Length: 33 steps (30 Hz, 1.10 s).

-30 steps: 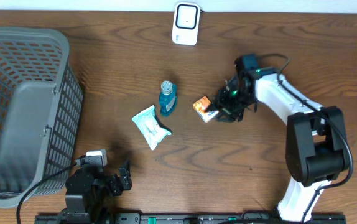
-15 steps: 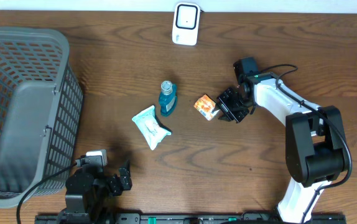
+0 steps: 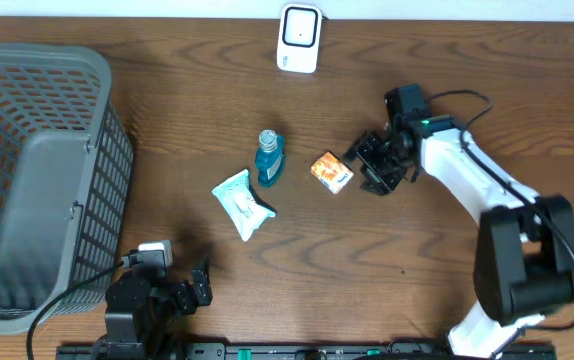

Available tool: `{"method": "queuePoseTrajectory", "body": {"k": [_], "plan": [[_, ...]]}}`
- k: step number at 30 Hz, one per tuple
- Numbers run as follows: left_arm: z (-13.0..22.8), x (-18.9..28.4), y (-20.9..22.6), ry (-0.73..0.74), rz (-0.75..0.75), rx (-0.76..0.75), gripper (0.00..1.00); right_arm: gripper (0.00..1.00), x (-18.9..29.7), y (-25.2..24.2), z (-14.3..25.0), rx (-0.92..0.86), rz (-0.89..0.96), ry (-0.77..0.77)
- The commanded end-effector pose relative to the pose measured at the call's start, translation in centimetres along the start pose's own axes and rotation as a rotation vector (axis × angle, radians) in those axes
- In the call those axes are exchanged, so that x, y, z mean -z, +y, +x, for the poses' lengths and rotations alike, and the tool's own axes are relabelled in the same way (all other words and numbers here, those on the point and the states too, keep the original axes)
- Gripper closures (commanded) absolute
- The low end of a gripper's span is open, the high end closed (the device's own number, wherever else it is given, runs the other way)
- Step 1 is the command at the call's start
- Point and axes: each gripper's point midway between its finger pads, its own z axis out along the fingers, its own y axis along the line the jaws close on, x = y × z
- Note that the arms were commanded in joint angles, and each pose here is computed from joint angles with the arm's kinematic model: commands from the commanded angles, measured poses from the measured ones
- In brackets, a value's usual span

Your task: Scan the item barcode

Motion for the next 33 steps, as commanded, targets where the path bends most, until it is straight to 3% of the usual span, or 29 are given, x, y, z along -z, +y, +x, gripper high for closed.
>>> {"method": "queuePoseTrajectory", "body": {"k": [1, 3, 4, 8, 18, 20, 23, 29, 33], "plan": [[1.1, -0.1, 0.1, 0.041, 0.001, 0.008, 0.01, 0.14, -0.7, -0.4, -0.6, 0.041, 0.054, -0.07], [1.1, -0.1, 0.1, 0.041, 0.001, 0.008, 0.01, 0.21, -1.7, -0.5, -0.2, 0.052, 0.065, -0.056], [1.1, -0.1, 0.1, 0.041, 0.001, 0.008, 0.01, 0.32, -2.6, -0.6, 0.0, 0.061, 0.078, -0.05], [1.1, -0.1, 0.1, 0.041, 0.001, 0.008, 0.01, 0.56, -4.6, -0.9, -0.4, 0.065, 0.095, -0.054], [1.1, -0.1, 0.1, 0.041, 0.001, 0.008, 0.01, 0.56, -7.2, -3.1, -1.5, -0.003, 0.181, -0.088], [1.1, -0.1, 0.1, 0.041, 0.001, 0.008, 0.01, 0.69, -8.1, -3.7, -1.3, -0.003, 0.2, -0.076], [1.1, -0.1, 0.1, 0.041, 0.001, 0.008, 0.01, 0.98, -9.4, -4.7, -0.6, 0.006, 0.24, -0.048], [1.1, -0.1, 0.1, 0.041, 0.001, 0.008, 0.01, 0.99, -10.1, -6.6, 1.1, 0.028, 0.312, 0.022], [1.1, -0.1, 0.1, 0.041, 0.001, 0.008, 0.01, 0.99, -8.3, -5.3, 3.0, 0.048, 0.22, 0.166]]}}
